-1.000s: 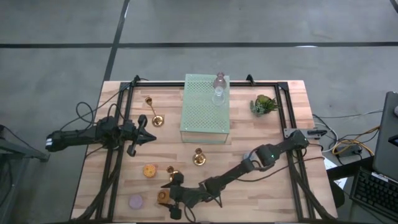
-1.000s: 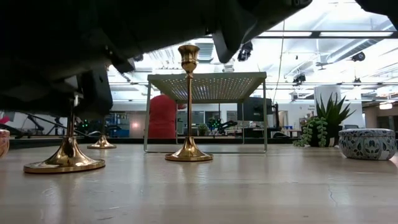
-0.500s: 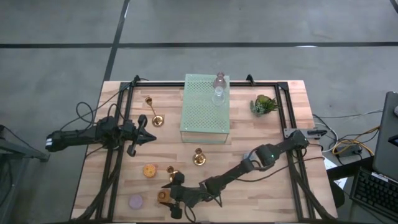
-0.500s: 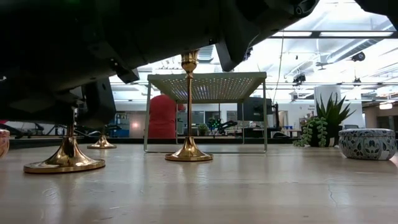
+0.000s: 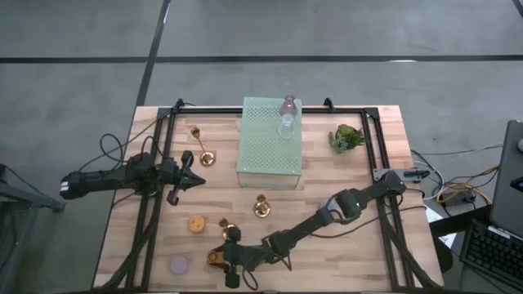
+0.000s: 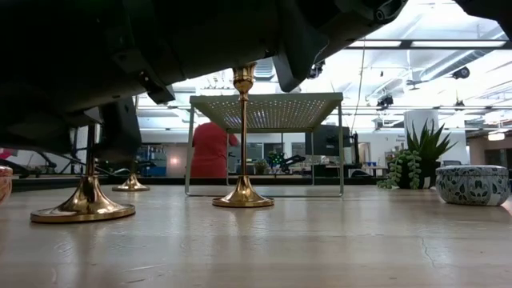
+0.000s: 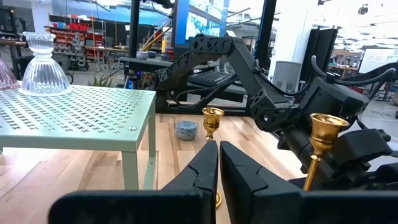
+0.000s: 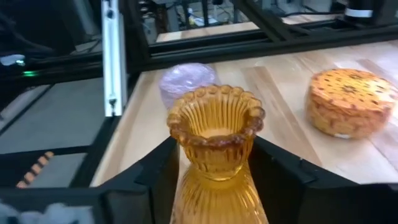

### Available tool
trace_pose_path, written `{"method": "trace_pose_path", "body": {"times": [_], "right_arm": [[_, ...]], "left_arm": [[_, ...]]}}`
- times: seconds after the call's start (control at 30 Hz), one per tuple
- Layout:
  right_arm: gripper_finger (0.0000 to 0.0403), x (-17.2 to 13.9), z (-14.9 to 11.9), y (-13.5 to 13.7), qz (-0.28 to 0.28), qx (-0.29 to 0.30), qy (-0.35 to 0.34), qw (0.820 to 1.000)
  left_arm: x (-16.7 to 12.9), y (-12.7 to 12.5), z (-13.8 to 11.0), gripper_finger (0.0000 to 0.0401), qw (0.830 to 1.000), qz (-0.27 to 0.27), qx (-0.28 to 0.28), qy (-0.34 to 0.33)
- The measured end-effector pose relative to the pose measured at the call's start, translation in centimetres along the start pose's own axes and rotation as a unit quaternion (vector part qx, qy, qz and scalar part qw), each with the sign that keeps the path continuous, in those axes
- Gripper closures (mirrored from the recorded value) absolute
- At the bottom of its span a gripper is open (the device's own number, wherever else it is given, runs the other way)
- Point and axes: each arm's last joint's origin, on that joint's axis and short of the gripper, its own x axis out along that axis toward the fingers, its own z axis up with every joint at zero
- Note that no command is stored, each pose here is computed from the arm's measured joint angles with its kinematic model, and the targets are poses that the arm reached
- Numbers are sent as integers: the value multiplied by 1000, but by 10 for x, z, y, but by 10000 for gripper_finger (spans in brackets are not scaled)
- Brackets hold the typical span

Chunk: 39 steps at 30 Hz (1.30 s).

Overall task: Stock candles on shelf
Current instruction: Put the yellow candle vase and aligned it with the other transparent candle vase on the shelf

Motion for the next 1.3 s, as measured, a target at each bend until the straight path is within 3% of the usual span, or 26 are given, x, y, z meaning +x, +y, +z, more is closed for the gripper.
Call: {"method": "trace_pose_path", "body": {"times": [0.33,0.83,1.3], "right_arm": [[294,1,2,0,13,-13,1,1000],[292,-5,14,8,21,-24,-12,999],[290,-37,70,39,54,-56,-63,995]], "left_arm": [[0,0,0,380,1000,0,0,0],[0,0,0,380,1000,0,0,0],[0,0,0,380,1000,0,0,0]]}}
